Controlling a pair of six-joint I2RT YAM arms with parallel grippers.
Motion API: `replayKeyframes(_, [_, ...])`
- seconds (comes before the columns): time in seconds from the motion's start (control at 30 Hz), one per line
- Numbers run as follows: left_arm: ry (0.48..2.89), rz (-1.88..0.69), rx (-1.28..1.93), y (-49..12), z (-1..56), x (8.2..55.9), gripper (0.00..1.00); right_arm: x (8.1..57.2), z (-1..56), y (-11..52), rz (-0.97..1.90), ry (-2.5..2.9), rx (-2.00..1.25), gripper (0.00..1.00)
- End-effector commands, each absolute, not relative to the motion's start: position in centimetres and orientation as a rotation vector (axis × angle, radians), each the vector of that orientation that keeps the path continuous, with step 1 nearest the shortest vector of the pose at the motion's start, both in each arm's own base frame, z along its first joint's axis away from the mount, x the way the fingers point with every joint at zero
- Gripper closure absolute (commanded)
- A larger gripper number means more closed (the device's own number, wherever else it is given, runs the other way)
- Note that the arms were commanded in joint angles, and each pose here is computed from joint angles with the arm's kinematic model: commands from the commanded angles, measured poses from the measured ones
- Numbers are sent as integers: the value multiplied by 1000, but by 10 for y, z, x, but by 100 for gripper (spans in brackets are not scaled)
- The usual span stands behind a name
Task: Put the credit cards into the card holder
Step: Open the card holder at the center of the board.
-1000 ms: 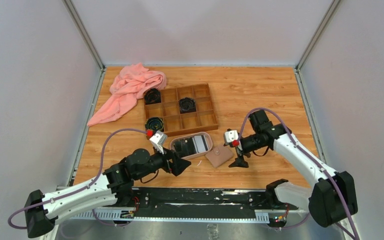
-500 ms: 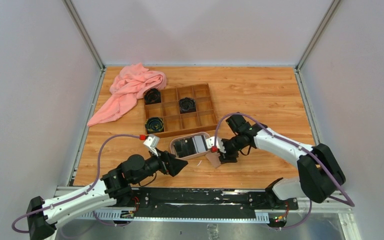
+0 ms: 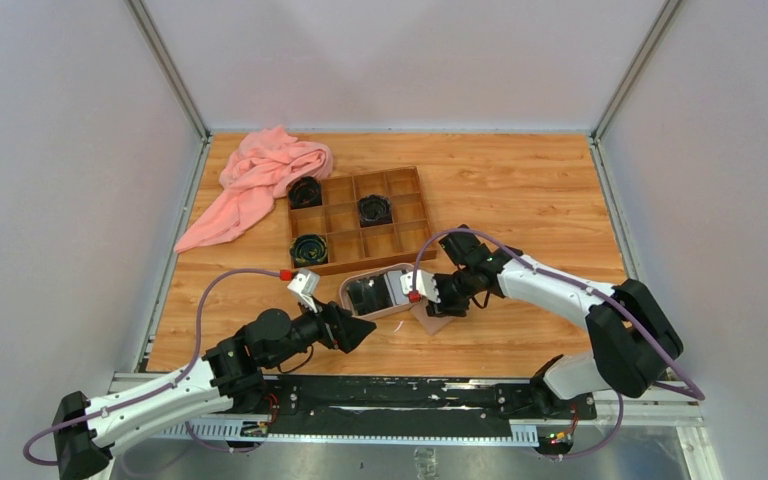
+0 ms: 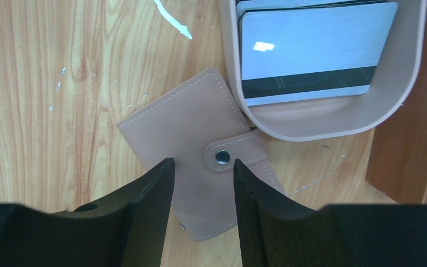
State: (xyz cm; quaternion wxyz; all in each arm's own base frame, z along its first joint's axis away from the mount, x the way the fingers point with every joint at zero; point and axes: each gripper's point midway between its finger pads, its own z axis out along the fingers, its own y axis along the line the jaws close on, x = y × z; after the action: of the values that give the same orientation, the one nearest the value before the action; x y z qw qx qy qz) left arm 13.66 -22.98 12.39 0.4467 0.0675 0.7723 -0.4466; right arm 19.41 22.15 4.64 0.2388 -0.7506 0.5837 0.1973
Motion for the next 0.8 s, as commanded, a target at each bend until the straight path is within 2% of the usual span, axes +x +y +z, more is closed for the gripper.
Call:
replayKeyframes(0.0, [1888,-1111,148,-230,127,139,2,204,55,230,508,1603,-2026,53])
replayKeyframes(0.33, [1887,-1115,149,-230,127,138,2,207,37,228,455,1650,-2065,55])
replayKeyframes(0.47, [1885,-1122,151,-230,127,137,2,208,30,224,434,1679,-2078,61])
replayKeyframes(0.77, [1880,-1140,152,-230,126,135,2,213,36,221,388,1697,-2047,85])
